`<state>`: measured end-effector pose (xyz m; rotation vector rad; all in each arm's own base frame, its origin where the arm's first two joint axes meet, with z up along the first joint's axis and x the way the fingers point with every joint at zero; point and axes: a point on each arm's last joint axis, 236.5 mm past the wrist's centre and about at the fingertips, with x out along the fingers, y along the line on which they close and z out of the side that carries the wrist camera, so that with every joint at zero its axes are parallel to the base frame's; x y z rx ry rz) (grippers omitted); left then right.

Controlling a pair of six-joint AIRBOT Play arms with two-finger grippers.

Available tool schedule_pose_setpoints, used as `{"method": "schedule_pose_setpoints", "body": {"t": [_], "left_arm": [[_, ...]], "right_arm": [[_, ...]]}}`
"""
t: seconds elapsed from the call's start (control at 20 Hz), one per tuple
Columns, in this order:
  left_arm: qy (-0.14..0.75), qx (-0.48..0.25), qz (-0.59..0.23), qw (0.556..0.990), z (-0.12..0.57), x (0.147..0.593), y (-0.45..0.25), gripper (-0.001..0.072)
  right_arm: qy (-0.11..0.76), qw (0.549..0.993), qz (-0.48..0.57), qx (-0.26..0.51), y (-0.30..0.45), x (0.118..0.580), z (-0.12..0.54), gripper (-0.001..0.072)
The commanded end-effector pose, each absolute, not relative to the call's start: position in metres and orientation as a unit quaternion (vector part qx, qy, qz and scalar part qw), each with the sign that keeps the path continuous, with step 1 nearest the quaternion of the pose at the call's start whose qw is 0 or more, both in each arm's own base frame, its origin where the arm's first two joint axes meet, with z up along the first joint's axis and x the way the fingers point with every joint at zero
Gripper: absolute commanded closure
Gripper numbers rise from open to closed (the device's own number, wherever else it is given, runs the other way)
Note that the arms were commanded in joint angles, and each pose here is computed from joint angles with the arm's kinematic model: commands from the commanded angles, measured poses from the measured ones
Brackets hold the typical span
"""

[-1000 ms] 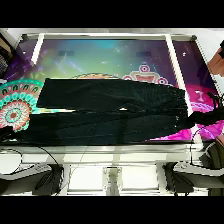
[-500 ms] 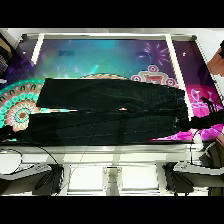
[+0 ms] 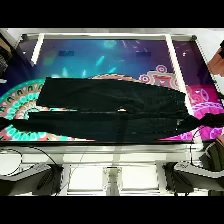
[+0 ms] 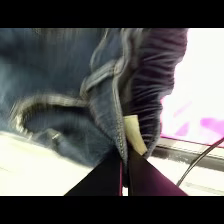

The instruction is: Fold the clothes and pants, and hang the long-sleeved shirts on hangers.

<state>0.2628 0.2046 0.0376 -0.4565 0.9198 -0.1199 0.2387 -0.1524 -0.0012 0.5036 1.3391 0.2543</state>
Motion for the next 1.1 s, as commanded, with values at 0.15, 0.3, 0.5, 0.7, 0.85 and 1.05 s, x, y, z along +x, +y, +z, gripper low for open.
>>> {"method": "schedule_pose_setpoints", "body": {"t": [0.15, 0.3, 0.5, 0.7, 0.85, 1.05], "left_arm": [[0.206, -0.290, -0.030, 0.934, 0.130, 0.284, 0.246, 0.0673], [0.166, -0.302, -0.051, 0.937, 0.151, 0.292, 0.241, 0.0673], [0.134, -0.298, -0.066, 0.943, 0.174, 0.294, 0.234, 0.0674], [0.191, -0.306, -0.045, 0.932, 0.153, 0.308, 0.224, 0.0676], [0.300, -0.287, -0.017, 0.909, 0.106, 0.332, 0.201, 0.0677], [0.364, -0.216, 0.035, 0.905, 0.091, 0.390, 0.171, 0.0677]], "right_arm": [[0.439, 0.840, 0.121, 0.296, -0.174, 0.264, 0.068, 0.0696], [0.389, 0.860, 0.118, 0.308, -0.184, 0.269, 0.087, 0.0696], [0.299, 0.897, 0.104, 0.309, -0.208, 0.278, 0.133, 0.0696], [0.336, 0.885, 0.068, 0.314, -0.216, 0.274, 0.117, 0.0698], [0.415, 0.856, 0.034, 0.306, -0.213, 0.273, 0.084, 0.0699], [0.499, 0.824, -0.033, 0.265, -0.217, 0.276, 0.059, 0.0699]]}}
